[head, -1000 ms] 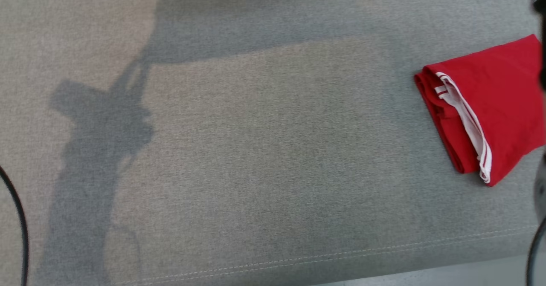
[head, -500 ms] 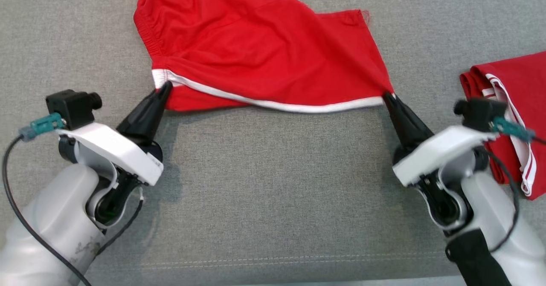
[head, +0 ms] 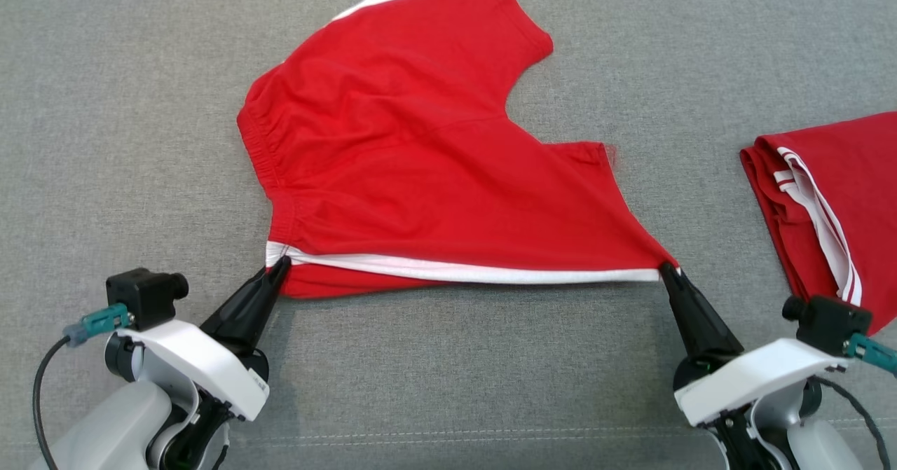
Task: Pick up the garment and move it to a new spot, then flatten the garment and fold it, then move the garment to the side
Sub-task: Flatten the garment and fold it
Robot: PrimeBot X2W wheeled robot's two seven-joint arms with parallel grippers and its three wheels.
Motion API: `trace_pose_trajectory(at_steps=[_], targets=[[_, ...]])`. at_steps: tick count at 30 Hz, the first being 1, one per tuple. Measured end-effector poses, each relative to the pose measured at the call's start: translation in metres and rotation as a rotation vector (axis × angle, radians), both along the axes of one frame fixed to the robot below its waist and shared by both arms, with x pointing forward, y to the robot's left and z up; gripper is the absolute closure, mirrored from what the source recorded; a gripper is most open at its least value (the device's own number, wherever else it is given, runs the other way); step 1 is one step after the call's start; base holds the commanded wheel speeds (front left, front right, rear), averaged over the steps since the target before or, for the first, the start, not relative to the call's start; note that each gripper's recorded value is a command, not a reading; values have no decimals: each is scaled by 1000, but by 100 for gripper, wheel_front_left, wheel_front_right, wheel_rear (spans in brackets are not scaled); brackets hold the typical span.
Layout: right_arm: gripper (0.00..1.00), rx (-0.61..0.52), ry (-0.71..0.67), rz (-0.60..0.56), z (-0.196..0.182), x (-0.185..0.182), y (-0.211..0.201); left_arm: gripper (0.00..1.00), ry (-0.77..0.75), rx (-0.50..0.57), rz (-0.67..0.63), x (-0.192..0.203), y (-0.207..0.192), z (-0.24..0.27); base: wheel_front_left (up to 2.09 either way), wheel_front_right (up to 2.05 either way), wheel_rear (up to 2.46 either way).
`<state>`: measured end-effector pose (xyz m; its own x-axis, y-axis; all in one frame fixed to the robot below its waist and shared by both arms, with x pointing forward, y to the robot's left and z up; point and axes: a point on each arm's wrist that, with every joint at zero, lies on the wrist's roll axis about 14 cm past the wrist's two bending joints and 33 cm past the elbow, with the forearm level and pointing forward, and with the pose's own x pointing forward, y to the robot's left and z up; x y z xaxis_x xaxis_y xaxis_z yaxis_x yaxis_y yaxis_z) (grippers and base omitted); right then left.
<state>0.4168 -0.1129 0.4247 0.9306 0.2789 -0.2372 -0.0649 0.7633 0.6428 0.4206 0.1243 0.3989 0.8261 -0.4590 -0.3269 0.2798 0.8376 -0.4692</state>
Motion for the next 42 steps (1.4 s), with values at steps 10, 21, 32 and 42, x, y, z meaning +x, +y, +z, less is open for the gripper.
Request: trace_pose_trajectory(at_steps=[10, 21, 32, 42], targets=[[0, -39, 3, 2, 6, -17, -2, 0, 89, 5, 26, -19, 3, -9, 0, 0, 0], [0, -264, -214, -86, 64, -24, -40, 0, -21, 66, 177, -36, 35, 36, 0, 0, 0], [0, -500, -549, -103, 142, -19, -37, 0, -435, 44, 407, -7, 58, 159, 0, 0, 0], [0, -609, -585, -83, 133, -29, -38, 0, -485, 272, 452, -32, 92, 141, 0, 0, 0]])
